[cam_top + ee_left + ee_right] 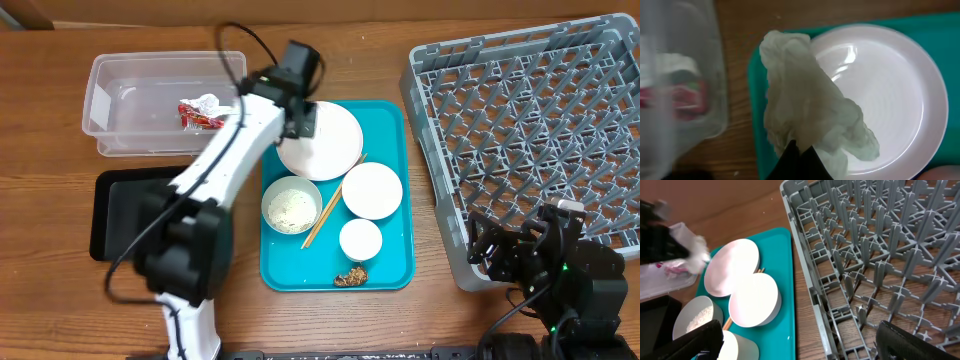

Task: Sort waste into correct bins and load items into the dishwasher
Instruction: 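Drop the tissue into the clear bin with the left gripper, then grasp the rim of the rice bowl with the left gripper and lift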

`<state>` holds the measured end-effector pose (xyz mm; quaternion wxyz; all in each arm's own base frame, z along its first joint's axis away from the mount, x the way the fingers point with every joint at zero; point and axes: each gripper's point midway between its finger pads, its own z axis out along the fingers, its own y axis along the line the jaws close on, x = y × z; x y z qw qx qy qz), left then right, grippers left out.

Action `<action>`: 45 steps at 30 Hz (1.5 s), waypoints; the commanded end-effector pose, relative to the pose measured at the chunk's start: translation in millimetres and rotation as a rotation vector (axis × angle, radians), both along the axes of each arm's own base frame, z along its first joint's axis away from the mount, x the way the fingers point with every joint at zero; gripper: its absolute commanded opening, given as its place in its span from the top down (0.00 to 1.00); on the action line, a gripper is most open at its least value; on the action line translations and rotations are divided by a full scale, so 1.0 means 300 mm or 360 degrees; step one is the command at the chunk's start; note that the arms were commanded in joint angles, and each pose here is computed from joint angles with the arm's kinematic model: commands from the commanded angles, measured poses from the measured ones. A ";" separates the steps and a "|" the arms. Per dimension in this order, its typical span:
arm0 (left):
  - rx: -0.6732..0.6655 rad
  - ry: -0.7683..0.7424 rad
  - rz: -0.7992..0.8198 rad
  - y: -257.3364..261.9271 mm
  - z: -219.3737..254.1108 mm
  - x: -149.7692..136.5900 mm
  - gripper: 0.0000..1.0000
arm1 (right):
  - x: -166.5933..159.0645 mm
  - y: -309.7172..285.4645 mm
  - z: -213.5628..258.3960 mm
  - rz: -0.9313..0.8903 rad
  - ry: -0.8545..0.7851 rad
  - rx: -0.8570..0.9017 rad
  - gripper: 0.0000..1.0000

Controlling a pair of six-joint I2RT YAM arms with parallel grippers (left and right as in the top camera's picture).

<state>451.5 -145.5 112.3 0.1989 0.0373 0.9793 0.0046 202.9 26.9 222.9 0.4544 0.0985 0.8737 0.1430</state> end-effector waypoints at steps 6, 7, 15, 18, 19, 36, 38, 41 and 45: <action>-0.0025 -0.0247 0.0430 0.367 0.273 0.037 0.96 | 0.000 0.003 0.038 0.0007 -0.0045 0.0002 0.00; -0.0020 -0.0240 0.0468 0.404 0.263 0.041 0.96 | 0.000 0.003 0.038 0.0006 -0.0045 0.0003 0.00; -0.0027 -0.0198 0.0668 0.600 0.195 0.065 0.81 | 0.000 0.003 0.038 0.0006 -0.0045 0.0003 0.00; -0.0063 -0.0203 0.0673 0.609 0.204 0.065 0.48 | 0.000 0.003 0.038 0.0007 -0.0045 0.0002 0.00; -0.0066 -0.0221 0.0673 0.610 0.226 0.061 0.43 | 0.000 0.003 0.038 0.0006 -0.0045 0.0003 0.00; -0.0300 0.0290 0.0309 0.171 0.260 -0.286 0.40 | 0.000 0.003 0.038 0.0007 -0.0045 0.0003 0.00; -0.0289 0.0326 0.0249 0.102 0.245 -0.317 0.41 | 0.000 0.003 0.038 0.0007 -0.0045 0.0003 0.00; -0.0222 0.0356 0.0094 -0.014 0.193 -0.369 0.41 | 0.000 0.003 0.038 0.0007 -0.0045 0.0003 0.00; -0.0163 0.0380 -0.0042 -0.103 0.107 -0.422 0.40 | -0.002 0.003 0.035 0.0007 -0.0040 0.0003 0.00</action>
